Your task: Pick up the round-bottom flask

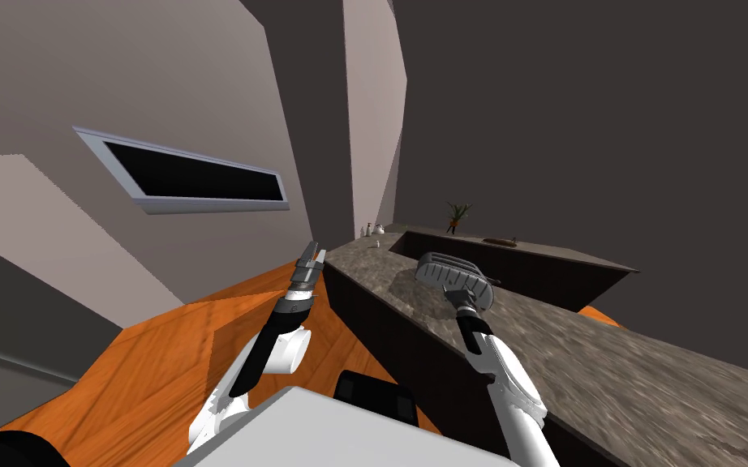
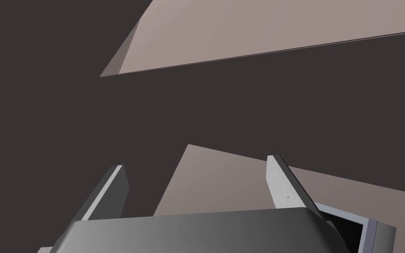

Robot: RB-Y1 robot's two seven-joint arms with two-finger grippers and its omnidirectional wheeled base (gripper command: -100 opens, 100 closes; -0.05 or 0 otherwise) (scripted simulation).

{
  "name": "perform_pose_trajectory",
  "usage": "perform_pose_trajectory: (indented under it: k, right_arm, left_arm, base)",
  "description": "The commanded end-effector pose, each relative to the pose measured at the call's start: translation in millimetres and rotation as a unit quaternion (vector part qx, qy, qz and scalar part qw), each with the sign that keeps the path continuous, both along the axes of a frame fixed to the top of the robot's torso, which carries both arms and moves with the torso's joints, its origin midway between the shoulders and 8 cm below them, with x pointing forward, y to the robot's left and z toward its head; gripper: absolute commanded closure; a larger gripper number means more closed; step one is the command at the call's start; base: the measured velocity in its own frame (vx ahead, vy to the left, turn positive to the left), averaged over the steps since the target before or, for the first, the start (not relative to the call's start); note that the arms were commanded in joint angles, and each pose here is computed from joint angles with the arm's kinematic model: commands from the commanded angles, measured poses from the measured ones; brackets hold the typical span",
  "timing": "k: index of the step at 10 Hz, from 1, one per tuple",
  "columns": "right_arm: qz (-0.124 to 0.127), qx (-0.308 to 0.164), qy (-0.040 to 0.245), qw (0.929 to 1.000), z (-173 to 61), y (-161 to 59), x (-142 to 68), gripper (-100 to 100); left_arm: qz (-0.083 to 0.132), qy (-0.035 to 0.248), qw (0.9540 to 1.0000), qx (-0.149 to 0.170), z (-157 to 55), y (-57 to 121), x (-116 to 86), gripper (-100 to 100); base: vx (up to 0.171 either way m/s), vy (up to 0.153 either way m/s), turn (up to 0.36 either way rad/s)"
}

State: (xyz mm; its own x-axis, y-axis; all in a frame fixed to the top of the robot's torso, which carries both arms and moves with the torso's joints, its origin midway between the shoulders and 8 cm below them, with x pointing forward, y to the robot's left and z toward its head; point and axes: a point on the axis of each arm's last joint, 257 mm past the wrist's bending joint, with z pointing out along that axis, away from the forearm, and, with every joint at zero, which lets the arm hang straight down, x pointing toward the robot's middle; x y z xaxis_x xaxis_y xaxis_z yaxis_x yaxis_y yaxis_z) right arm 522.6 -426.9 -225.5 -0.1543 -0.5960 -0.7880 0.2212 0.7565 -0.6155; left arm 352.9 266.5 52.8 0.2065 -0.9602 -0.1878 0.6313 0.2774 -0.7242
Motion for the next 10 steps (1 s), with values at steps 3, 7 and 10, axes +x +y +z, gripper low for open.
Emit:
perform_pose_trajectory:
  k: [3,7,10]
  right_arm:
    - [-0.014,0.011,0.002,0.9998,-4.5,-6.2,-5.0,0]
    - [0.004,0.033,0.024,0.9992,-16.8,34.1,35.2,-100]
    - [0.013,0.049,0.036,0.9981,-25.1,63.7,54.9,-100]
  left_arm:
    - [0.000,0.000,1.0000,0.000,0.0,0.0,0.0,0]
    - [0.000,0.000,1.0000,0.000,0.0,0.0,0.0,0]
    - [0.000,0.000,1.0000,0.000,0.0,0.0,0.0,0]
  base:
    - [0.040,-0.004,0.007]
    - [-0.021,-0.058,-0.059]
    - [-0.030,-0.049,-0.049]
